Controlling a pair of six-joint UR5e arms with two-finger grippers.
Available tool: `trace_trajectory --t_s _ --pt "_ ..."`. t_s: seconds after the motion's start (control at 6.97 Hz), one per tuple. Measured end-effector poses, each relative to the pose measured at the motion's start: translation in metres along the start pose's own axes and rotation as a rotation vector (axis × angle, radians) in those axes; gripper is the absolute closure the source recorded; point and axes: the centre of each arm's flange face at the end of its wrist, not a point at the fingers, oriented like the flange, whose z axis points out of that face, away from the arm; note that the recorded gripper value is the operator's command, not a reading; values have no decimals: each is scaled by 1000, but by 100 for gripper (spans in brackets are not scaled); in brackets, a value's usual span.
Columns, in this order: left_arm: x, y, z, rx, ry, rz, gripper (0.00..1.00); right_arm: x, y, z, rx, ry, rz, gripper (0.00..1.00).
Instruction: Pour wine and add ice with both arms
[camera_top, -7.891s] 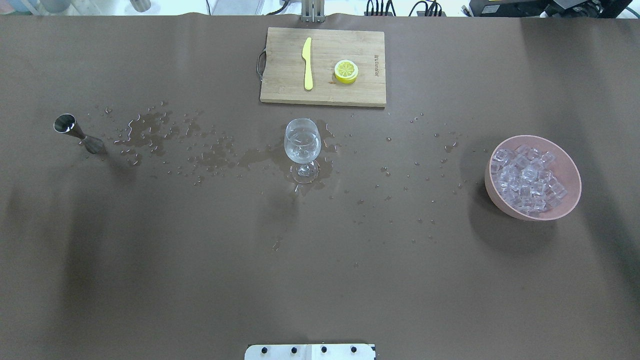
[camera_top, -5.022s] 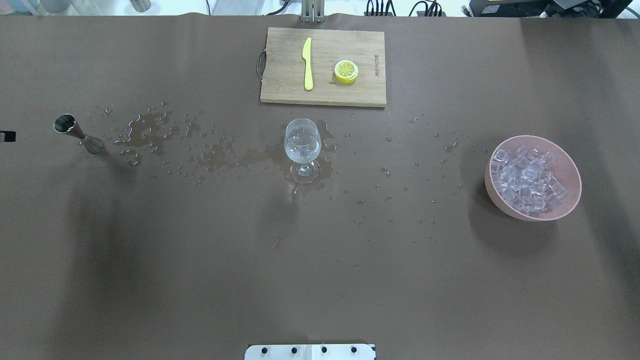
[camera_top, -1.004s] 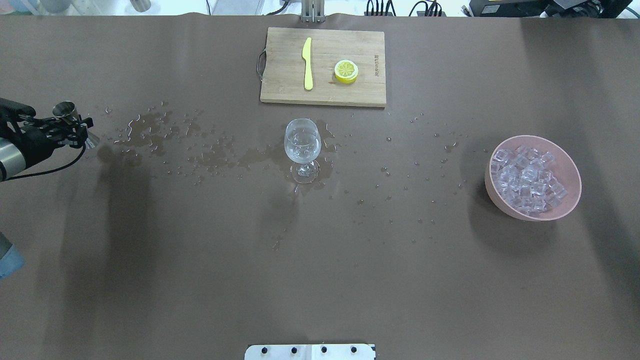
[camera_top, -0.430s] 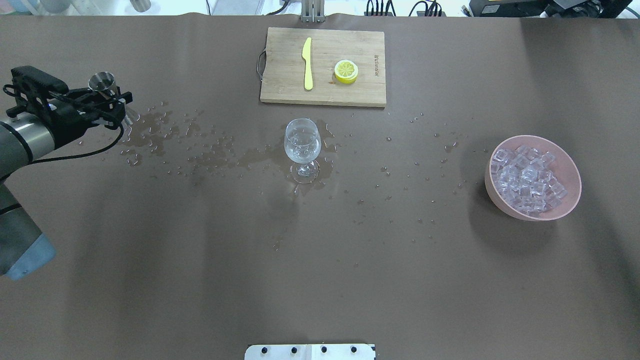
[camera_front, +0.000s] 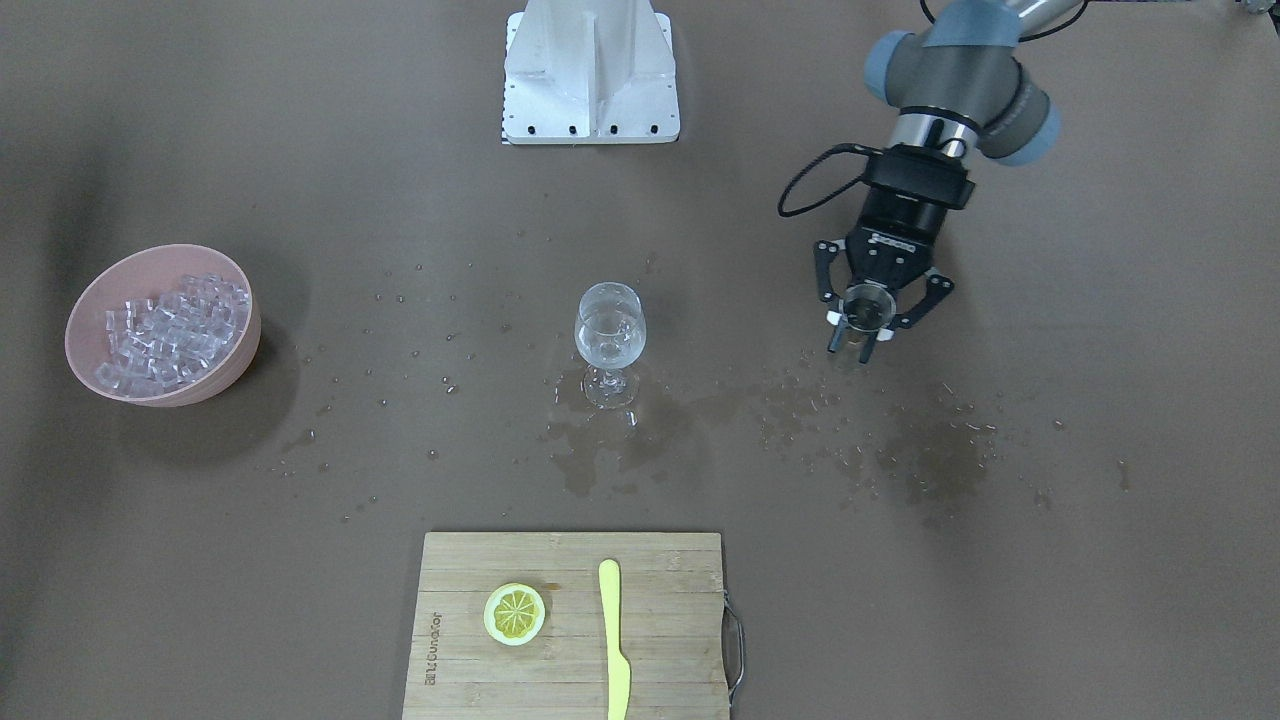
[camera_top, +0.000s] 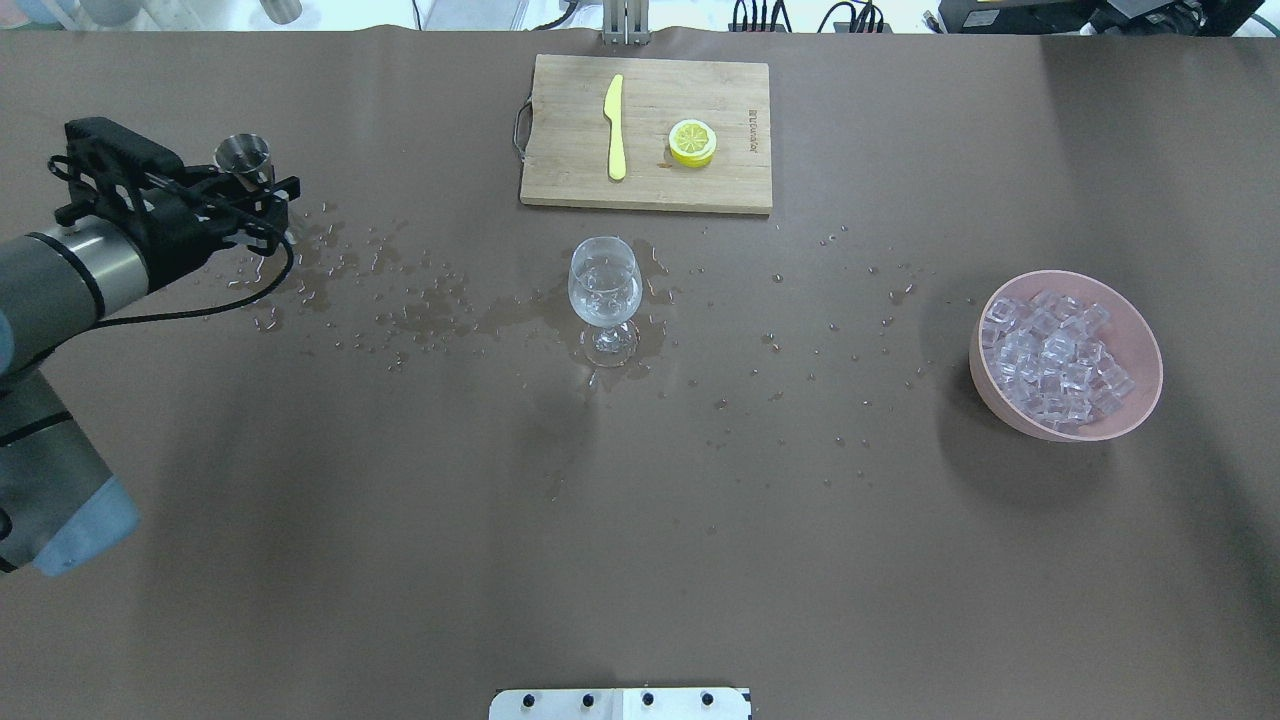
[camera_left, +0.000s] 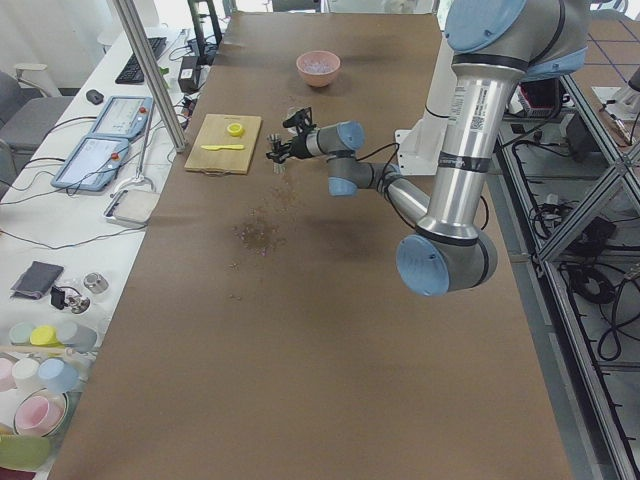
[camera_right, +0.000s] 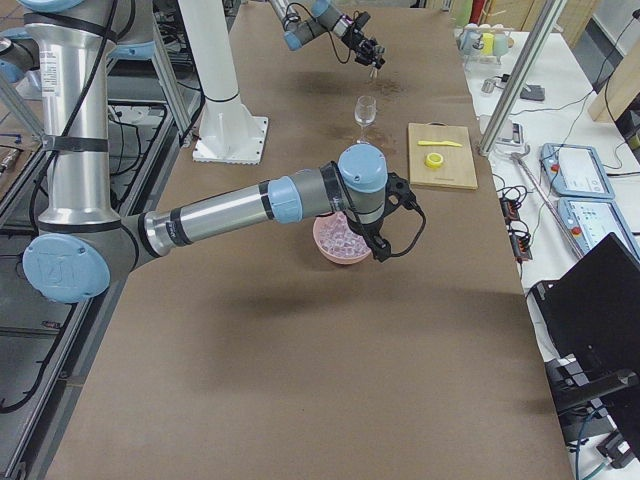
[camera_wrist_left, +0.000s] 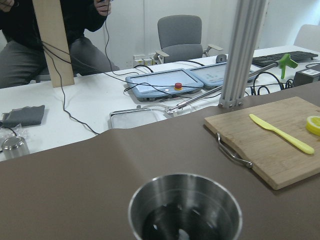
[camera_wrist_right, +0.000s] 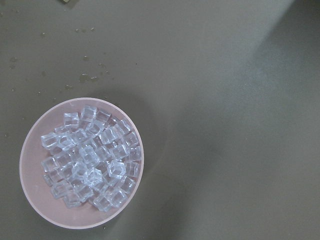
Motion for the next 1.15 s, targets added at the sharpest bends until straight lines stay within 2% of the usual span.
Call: trace_trajectory --t_s 0.14,0.43,0.86,1.15 --pt "58 -22 5 -14 -37 67 100 -1 0 0 2 -7 5 0" --pt "115 -51 9 -63 -96 225 100 -1 0 0 3 -11 13 0" --pt "129 -63 12 -99 -113 522 100 -1 0 1 2 -12 33 0" --pt "138 -75 15 -141 -148 693 100 -1 0 1 2 -14 43 0"
